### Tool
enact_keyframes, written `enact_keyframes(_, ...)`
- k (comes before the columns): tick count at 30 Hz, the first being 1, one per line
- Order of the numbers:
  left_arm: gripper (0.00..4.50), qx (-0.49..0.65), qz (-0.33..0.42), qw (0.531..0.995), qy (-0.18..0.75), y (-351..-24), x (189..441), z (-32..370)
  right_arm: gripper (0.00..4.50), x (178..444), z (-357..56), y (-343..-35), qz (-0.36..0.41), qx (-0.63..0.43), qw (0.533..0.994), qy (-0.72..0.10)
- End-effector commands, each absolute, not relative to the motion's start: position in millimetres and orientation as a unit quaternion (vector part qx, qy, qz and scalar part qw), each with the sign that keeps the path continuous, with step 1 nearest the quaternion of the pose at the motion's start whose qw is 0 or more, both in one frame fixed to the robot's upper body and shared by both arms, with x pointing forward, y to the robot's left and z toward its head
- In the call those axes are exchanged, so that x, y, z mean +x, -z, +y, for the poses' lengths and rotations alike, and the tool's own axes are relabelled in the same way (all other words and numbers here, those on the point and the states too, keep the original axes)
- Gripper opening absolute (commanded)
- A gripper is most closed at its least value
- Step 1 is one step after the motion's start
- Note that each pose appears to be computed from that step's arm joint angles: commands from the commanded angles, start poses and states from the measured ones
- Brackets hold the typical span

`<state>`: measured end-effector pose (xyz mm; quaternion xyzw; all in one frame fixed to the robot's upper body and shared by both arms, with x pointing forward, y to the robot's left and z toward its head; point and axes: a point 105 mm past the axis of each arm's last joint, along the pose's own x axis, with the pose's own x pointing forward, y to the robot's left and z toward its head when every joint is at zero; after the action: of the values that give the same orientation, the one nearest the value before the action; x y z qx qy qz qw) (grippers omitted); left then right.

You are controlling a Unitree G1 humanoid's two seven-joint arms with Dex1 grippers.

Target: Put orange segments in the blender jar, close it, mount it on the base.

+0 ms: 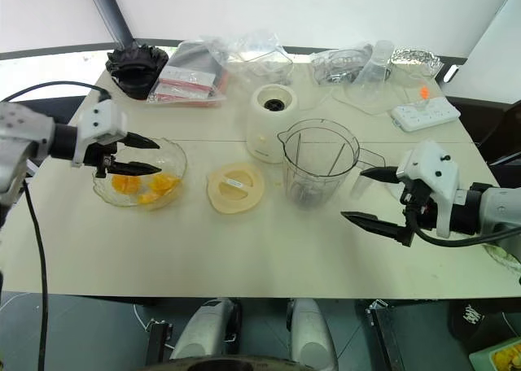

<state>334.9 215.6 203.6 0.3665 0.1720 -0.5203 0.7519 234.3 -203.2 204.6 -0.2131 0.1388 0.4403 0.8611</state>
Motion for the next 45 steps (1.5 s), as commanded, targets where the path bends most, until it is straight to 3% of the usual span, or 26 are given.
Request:
enact_keyframes(1,2.64,0.425,0.233,0.694,0.532,-188.7,343.2,231.5,4.45,234.9,-199.1,-214.1,0.12,-0.225,0.859,-0.444)
enact_keyframes(6,2.64,0.47,0.291,0.64,0.534,-172.6,362.8,241.6,4.45,234.9,-196.8,-214.4,0.123,-0.224,0.856,-0.45)
enact_keyframes(18,2.64,0.573,0.336,0.582,0.468,-135.5,392.1,250.9,4.45,231.5,-191.8,-211.6,0.13,-0.221,0.85,-0.461)
enact_keyframes(45,2.64,0.598,0.292,0.586,0.462,-119.4,406.8,222.7,4.45,230.4,-188.2,-210.4,0.125,-0.222,0.85,-0.461)
